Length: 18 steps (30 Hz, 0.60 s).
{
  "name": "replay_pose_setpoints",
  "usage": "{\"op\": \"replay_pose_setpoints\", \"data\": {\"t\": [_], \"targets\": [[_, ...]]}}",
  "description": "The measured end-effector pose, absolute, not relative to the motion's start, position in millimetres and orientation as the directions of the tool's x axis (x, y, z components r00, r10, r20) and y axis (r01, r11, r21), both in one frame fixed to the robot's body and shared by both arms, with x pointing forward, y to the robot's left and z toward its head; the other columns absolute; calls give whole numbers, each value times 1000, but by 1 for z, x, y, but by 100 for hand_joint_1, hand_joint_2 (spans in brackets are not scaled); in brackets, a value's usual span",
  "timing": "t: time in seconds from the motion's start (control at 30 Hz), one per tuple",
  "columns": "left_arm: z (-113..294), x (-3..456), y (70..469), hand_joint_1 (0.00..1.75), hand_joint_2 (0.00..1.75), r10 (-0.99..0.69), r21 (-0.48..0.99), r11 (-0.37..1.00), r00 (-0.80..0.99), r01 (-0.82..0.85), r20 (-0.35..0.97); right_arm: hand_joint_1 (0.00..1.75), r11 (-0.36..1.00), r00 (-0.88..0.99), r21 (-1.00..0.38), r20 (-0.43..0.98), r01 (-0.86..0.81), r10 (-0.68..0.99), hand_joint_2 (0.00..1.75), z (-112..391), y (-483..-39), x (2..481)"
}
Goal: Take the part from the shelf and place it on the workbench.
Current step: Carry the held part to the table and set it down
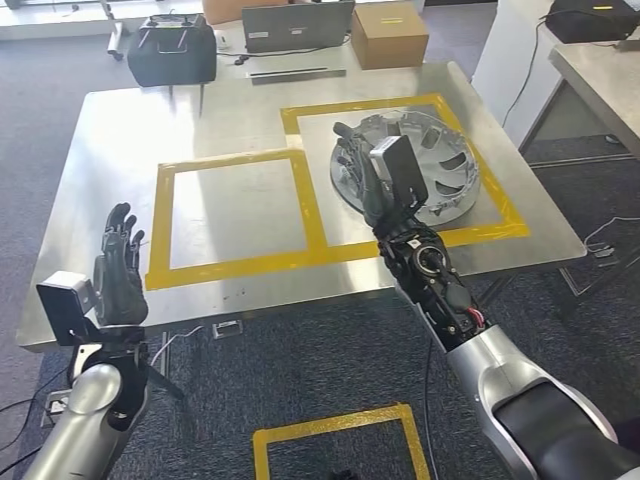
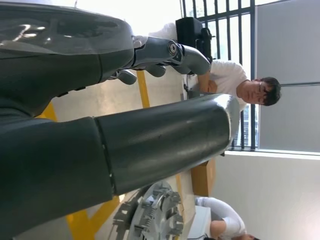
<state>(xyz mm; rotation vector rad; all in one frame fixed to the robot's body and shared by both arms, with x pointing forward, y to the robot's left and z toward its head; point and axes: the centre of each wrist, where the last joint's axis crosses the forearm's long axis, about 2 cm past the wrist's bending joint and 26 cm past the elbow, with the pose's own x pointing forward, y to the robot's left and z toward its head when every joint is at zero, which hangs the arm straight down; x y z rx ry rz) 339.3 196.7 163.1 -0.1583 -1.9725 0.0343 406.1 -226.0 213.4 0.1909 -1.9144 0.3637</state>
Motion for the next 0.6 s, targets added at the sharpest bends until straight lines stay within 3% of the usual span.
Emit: {"op": "replay_pose_setpoints", "data": {"t": [0.6], "targets": [[162, 334, 201, 0, 0, 115, -91, 993, -378, 81, 919, 0, 933, -386, -114, 922, -342, -28, 0, 223, -212, 379]]}}
